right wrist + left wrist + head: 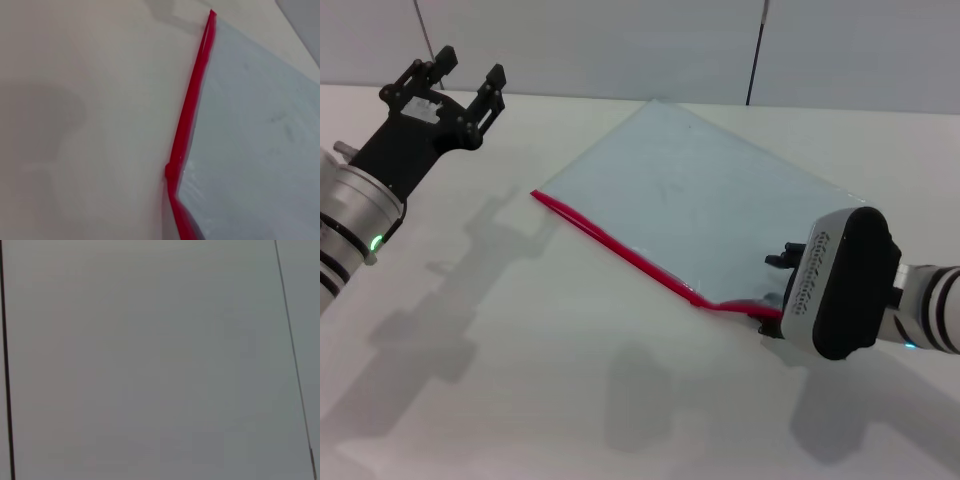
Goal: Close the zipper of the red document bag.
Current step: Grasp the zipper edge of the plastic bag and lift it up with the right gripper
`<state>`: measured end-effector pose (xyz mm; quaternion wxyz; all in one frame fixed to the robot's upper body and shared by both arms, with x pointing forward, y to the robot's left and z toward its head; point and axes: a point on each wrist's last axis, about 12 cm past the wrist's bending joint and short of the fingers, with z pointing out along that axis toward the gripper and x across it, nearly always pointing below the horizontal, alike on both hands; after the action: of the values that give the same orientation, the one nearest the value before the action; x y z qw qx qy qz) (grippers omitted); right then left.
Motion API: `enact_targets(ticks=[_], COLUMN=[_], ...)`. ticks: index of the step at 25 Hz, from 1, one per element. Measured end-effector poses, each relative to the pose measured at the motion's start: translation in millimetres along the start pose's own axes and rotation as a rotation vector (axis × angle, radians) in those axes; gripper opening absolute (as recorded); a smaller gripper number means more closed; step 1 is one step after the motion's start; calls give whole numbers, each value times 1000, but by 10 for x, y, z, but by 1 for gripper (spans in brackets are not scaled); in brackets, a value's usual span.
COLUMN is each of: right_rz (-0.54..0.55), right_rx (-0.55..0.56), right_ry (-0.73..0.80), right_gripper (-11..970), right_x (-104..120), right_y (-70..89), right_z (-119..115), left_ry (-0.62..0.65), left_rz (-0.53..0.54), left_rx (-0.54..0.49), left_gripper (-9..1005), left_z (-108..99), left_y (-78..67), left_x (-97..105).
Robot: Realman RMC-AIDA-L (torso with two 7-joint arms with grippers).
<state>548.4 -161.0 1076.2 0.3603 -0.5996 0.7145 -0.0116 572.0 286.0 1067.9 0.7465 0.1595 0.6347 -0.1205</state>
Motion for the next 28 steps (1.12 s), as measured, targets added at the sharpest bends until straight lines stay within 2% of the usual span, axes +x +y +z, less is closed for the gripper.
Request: enact_targets(ticks=[11,22,28], right_rz=[6,28,44], right_rx=[14,20,39], right_ry=[-8,-23,-50], right_gripper=[686,247,182], right_x=[-25,-81,-131], right_y=[-34,-58,-82], right_z=[9,1,-73], left_ry=[1,1,17], left_rz=[1,0,7], left_rx=[3,3,44], left_gripper=[606,604,604], left_z=[0,0,0], left_y=[-4,-4,-54], left_x=[1,1,21])
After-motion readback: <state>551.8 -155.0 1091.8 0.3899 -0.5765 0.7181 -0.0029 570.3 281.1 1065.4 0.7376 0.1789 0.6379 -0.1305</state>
